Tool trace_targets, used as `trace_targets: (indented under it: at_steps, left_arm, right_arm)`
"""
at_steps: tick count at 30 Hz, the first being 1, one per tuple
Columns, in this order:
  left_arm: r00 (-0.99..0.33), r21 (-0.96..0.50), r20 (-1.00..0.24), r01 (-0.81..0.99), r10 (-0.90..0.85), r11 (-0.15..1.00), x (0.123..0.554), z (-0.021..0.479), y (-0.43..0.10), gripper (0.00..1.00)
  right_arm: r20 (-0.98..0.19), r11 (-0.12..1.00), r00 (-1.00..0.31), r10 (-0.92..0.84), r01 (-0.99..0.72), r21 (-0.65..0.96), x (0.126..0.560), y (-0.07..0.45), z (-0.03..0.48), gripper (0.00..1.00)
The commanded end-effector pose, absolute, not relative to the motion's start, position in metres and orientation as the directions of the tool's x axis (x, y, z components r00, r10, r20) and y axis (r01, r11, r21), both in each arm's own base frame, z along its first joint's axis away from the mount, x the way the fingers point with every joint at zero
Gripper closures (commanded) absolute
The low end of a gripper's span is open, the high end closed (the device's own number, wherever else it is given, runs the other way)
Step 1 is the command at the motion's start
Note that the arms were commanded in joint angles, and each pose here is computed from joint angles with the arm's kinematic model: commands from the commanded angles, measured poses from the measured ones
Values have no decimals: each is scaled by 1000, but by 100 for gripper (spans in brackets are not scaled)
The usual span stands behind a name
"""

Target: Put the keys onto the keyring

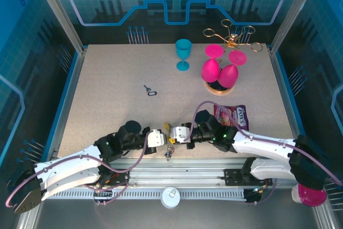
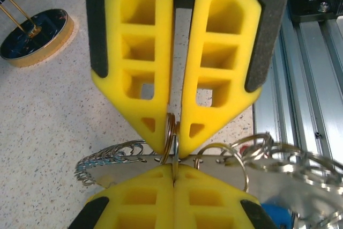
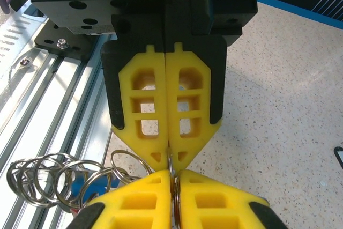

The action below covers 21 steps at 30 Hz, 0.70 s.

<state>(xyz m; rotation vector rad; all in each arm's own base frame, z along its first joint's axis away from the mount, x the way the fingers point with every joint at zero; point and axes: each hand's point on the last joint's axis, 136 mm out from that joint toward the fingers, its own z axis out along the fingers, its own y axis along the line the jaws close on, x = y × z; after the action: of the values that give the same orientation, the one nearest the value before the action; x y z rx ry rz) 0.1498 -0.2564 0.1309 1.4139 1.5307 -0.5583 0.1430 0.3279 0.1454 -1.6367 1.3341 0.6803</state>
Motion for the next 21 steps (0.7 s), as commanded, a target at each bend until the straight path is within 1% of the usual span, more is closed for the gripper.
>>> trace_targets:
  at_steps: [1, 3, 4, 7, 10, 11, 12, 13, 14, 16, 19, 21]
  left_arm:
    - [189, 301, -880, 932, 435, 202, 147, 149, -265, 100]
    - [193, 303, -881, 931, 433, 202, 147, 150, -266, 100]
    - [194, 304, -880, 932, 434, 200, 146, 149, -266, 100]
    - [194, 306, -877, 931, 441, 200, 147, 148, -265, 100]
    - [195, 315, -872, 925, 449, 211, 149, 148, -263, 100]
    - [194, 319, -870, 922, 453, 218, 150, 148, -262, 97]
    - [191, 325, -867, 917, 460, 231, 152, 148, -260, 81]
    - [188, 330, -864, 912, 466, 244, 155, 148, -259, 70]
    - [185, 334, -862, 908, 473, 254, 156, 148, -257, 65]
    - [174, 349, -859, 887, 482, 303, 163, 150, -252, 60]
    - [170, 366, -868, 855, 467, 368, 171, 158, -244, 57]
    - [164, 370, -878, 829, 449, 420, 176, 165, -238, 56]
  right_arm:
    - [-859, -49, 274, -433, -958, -282, 137, 333, 148, 85]
    - [-858, -49, 272, -437, -959, -279, 137, 333, 146, 85]
    - [-857, -49, 272, -437, -959, -279, 137, 333, 146, 88]
    - [-856, -48, 274, -439, -958, -282, 138, 332, 146, 100]
    - [-850, -44, 283, -445, -955, -294, 138, 330, 146, 100]
    - [-848, -40, 290, -443, -952, -305, 139, 329, 149, 100]
    - [-844, -38, 302, -444, -947, -319, 140, 328, 149, 100]
    - [-838, -32, 321, -442, -939, -342, 141, 327, 151, 100]
    - [-829, -29, 342, -443, -929, -368, 141, 326, 152, 100]
    - [-799, -17, 402, -447, -897, -442, 143, 323, 153, 100]
    - [-752, 4, 481, -451, -841, -540, 148, 319, 155, 100]
    - [-723, -3, 521, -453, -812, -583, 149, 317, 154, 100]
